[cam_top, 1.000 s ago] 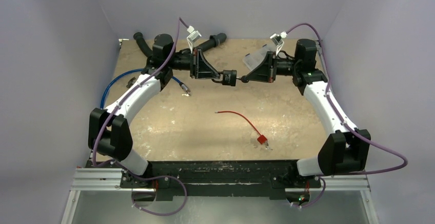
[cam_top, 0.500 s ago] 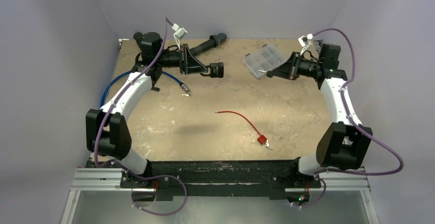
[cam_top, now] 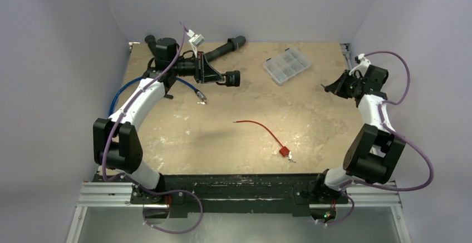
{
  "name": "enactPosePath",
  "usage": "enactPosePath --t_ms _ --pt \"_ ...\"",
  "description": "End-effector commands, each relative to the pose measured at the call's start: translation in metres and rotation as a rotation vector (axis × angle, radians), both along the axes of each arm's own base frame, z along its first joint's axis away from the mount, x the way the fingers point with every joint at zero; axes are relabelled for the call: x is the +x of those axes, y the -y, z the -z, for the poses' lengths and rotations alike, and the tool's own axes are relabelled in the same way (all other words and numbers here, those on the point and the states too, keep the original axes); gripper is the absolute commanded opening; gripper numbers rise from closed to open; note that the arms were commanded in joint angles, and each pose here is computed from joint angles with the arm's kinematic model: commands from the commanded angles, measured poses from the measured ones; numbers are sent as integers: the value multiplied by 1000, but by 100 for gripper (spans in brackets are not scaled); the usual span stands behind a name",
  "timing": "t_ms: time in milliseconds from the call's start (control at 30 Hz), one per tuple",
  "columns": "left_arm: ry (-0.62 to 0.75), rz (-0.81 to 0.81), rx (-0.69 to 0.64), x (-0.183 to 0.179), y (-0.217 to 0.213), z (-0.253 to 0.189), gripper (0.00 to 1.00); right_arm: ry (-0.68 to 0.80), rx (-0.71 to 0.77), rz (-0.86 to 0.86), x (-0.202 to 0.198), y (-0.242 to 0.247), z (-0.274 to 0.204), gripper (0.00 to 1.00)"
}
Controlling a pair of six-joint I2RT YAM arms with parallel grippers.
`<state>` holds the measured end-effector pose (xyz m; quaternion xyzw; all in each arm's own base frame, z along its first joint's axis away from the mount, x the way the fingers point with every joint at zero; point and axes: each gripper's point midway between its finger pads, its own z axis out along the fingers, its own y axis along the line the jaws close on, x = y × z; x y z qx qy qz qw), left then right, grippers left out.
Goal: Lock with the key
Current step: Place the key at the center of the board.
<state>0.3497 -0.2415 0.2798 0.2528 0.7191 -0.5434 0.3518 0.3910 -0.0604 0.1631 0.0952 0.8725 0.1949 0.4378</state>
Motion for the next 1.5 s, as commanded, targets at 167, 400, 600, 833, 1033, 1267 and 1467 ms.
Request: enactPosePath --t_ms 167,400,600,833,1033,1267,1467 --pt "155 24 -5 -10 -2 -32 0 -17 -134 230 27 53 39 0" --pt "154 24 8 -13 -3 -24 0 -130 -125 231 27 58 85 0" --pt "147 30 23 -16 -4 -18 0 -197 -130 224 20 58 109 5" --pt "142 37 28 -19 -3 -16 0 -226 -152 243 7 59 106 40" --pt "132 51 45 -23 1 -9 0 -185 -238 205 -2 62 71 61" --pt "37 44 103 -29 19 9 0 41 -354 -128 -1 1 -9 97" --pt "-141 30 152 -36 45 23 0 217 -362 -445 -13 -91 -57 99"
